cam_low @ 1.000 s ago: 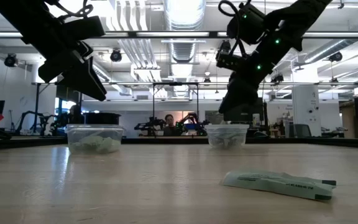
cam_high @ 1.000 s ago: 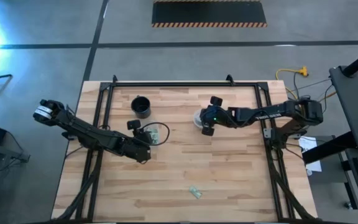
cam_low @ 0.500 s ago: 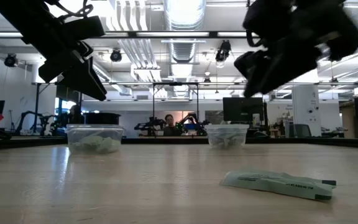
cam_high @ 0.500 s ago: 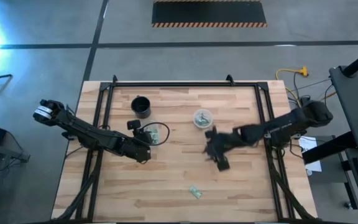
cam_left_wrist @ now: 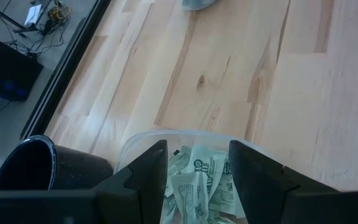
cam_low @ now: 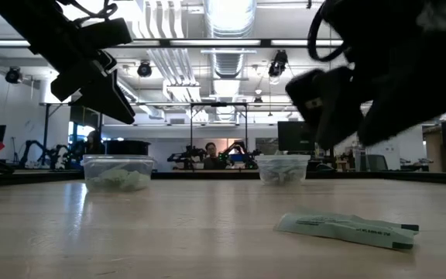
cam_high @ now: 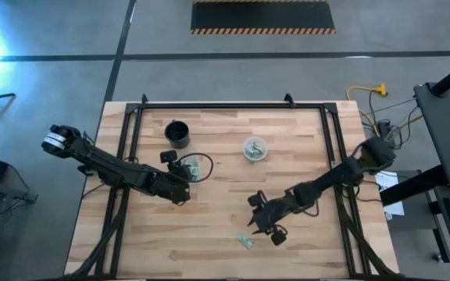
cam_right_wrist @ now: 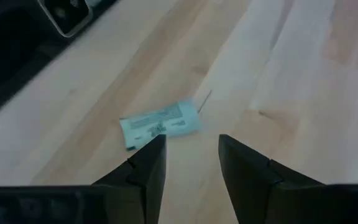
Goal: Pick and place items into bin
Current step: Put the stevia packet into the right transparent bin
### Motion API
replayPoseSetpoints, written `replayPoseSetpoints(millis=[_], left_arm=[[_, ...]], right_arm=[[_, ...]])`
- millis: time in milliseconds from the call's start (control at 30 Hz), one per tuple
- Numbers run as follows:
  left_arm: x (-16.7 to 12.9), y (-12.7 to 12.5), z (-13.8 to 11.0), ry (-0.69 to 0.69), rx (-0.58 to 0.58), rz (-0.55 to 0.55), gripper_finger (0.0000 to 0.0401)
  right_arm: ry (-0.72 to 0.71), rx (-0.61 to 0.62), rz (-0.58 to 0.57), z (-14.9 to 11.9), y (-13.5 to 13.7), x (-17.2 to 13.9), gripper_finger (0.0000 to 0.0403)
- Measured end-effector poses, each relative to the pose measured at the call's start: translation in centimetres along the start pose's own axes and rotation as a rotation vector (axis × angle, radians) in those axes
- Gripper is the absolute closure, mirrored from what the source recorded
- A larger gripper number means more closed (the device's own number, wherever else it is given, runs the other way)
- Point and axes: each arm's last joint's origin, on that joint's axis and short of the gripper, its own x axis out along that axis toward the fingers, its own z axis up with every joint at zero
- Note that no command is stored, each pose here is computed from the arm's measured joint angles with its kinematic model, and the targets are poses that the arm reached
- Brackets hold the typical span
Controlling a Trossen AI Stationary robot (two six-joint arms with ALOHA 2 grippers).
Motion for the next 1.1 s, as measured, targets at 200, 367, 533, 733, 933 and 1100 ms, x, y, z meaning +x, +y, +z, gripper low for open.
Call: replayPoseSetpoints(millis=[200,367,533,733,933,1100], left_arm=[[0.0,0.0,0.0,-0.001,-0.003,0.001,0.0245],[0.0,0.0,0.0,-0.001,-0.003,0.001,0.0245],[0.1,0.0,0.0,-0.005,-0.006,0.0,0.0245],[0.1,0.0,0.0,-0.005,-0.004,-0.001,0.0245],[0.1,0.0,0.0,-0.01,0.01,-0.003,0.0245],[0.1,0.0,0.0,-0.009,0.011,-0.002,0.0245]], right_arm=[[0.014,0.019,0.003,-0.6,-0.3,1.8,0.0248],[-0.025,0.027,0.045,-0.1,-0.3,2.7,0.0231],[-0.022,0.047,0.088,-0.2,-0.6,3.9,0.022],[0.007,0.068,0.083,-0.7,-1.1,5.0,0.0218],[0.017,0.076,0.082,-0.6,-1.3,4.7,0.0218],[0.02,0.079,0.083,-0.7,-1.3,4.8,0.0222]])
